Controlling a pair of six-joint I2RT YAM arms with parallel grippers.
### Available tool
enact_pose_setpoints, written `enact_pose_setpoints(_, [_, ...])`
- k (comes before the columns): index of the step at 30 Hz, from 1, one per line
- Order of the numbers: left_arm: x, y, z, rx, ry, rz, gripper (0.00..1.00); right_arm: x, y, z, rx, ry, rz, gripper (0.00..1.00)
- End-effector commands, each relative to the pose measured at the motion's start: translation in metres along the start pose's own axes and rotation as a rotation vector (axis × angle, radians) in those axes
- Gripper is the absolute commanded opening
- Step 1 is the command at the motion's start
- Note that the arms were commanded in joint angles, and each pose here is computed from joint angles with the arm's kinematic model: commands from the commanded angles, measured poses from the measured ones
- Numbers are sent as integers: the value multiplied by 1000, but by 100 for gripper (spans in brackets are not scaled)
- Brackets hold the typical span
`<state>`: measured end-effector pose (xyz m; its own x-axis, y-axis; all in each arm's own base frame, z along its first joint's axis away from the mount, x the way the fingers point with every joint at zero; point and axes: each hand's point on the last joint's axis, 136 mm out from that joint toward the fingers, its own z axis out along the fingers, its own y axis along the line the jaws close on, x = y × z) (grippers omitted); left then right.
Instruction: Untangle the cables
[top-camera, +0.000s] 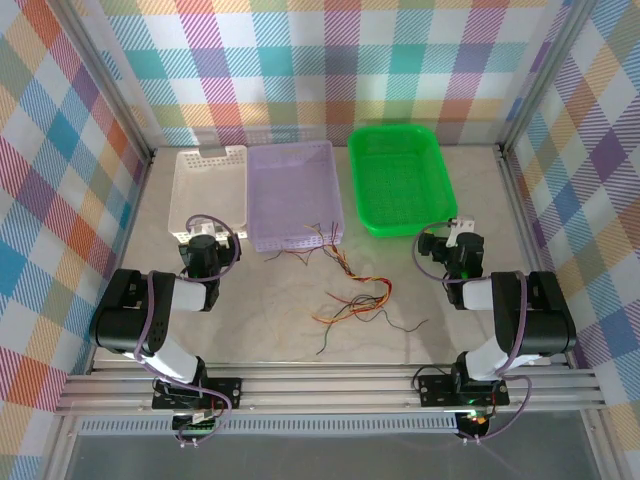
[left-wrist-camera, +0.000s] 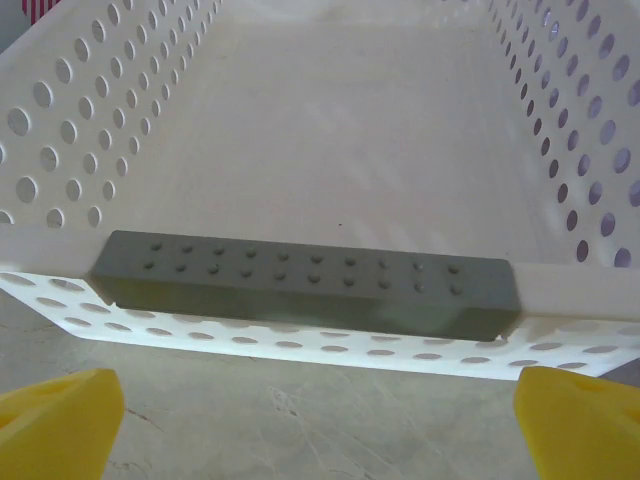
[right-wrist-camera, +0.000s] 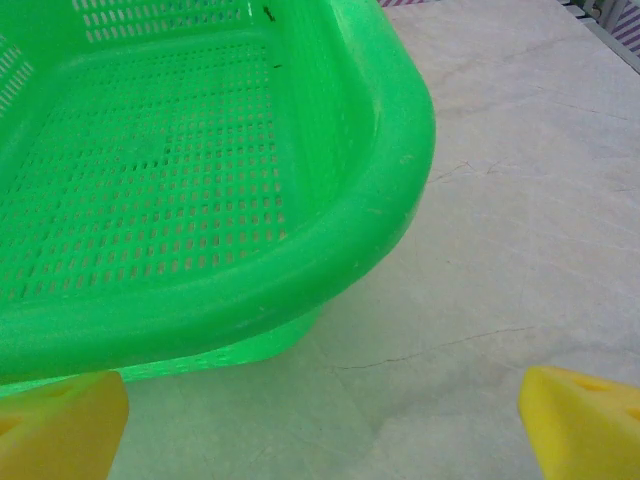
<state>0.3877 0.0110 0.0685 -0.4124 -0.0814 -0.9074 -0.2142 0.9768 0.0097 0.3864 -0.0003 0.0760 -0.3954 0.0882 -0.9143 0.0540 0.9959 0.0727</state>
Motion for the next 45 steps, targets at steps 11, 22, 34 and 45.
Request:
enact_pose_setpoints(11, [-15, -4, -3, 16, -50, -15, 100, -20, 5, 1, -14, -60, -14, 100])
enact_pose_setpoints(22, [-15, -4, -3, 16, -50, -15, 100, -20, 5, 2, -14, -59, -14, 100])
enact_pose_setpoints(34, [-15, -5, -3, 16, -50, -15, 100, -24, 0, -7, 9, -93, 0, 100])
enact_pose_setpoints(45, [-14, -4, -2, 14, -48, -14, 100, -66, 16, -52, -47, -155, -16, 100])
